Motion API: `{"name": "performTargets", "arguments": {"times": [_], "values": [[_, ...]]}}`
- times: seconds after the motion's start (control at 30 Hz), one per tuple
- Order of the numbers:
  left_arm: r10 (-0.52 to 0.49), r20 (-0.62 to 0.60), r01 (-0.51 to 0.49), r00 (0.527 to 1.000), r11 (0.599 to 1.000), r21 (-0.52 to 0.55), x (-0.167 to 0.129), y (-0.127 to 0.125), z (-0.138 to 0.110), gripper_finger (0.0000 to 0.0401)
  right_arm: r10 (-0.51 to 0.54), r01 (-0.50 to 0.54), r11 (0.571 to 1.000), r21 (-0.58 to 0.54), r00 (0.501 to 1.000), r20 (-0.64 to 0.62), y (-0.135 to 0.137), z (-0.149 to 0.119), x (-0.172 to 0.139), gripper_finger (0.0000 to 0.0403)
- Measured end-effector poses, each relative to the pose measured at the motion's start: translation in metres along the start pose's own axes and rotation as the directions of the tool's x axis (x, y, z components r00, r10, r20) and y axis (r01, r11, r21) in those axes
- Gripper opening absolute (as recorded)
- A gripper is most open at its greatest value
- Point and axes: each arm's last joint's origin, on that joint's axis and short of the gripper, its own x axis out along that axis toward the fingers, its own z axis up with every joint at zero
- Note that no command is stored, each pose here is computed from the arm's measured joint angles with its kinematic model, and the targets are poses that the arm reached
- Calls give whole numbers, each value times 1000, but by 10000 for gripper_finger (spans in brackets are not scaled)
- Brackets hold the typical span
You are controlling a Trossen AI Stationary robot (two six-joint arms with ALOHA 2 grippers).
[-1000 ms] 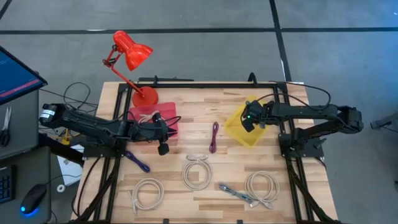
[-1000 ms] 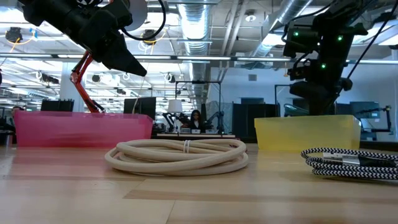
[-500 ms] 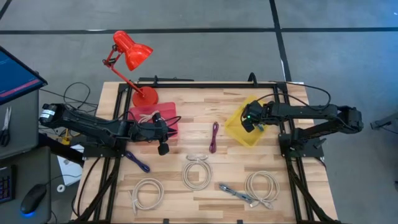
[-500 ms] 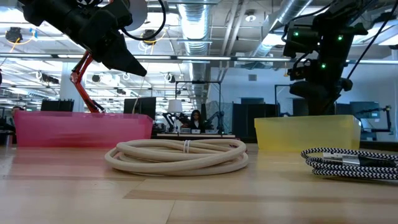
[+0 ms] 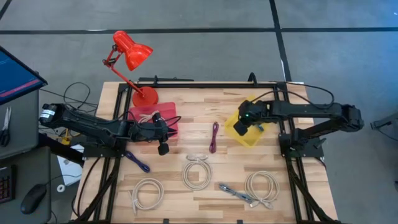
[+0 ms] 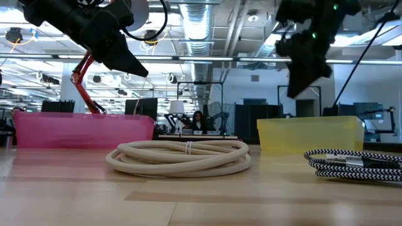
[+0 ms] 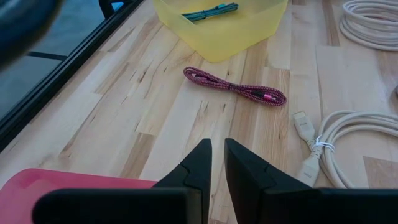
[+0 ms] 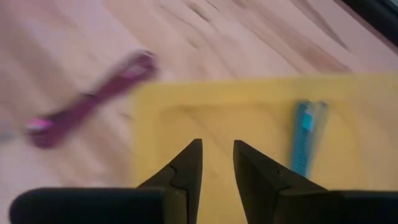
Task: Pick & Place USB Port
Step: Put the pink USB cable into the yellow bin
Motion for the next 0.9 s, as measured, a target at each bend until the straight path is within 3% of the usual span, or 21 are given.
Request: {"name": "performTargets", "arguments": {"times": [0.17, 0.3, 0.43, 0.57, 0.9], "values": [[0, 0, 0, 1000, 1000, 0, 0, 0, 0, 43, 178, -166, 978, -125, 980, 92, 22, 13, -16, 83], [0, 0, 0, 1000, 1000, 0, 0, 0, 0, 43, 359, -283, 894, -347, 917, 176, 41, 20, -25, 83], [0, 0, 0, 1000, 1000, 0, 0, 0, 0, 43, 446, -262, 802, -536, 860, 247, 55, 22, -33, 83], [0, 0, 0, 1000, 1000, 0, 0, 0, 0, 43, 477, -198, 730, -653, 833, 280, 61, 24, -37, 83], [0, 0, 0, 1000, 1000, 0, 0, 0, 0, 43, 490, -191, 749, -635, 804, 336, 62, 29, -40, 80]]}}
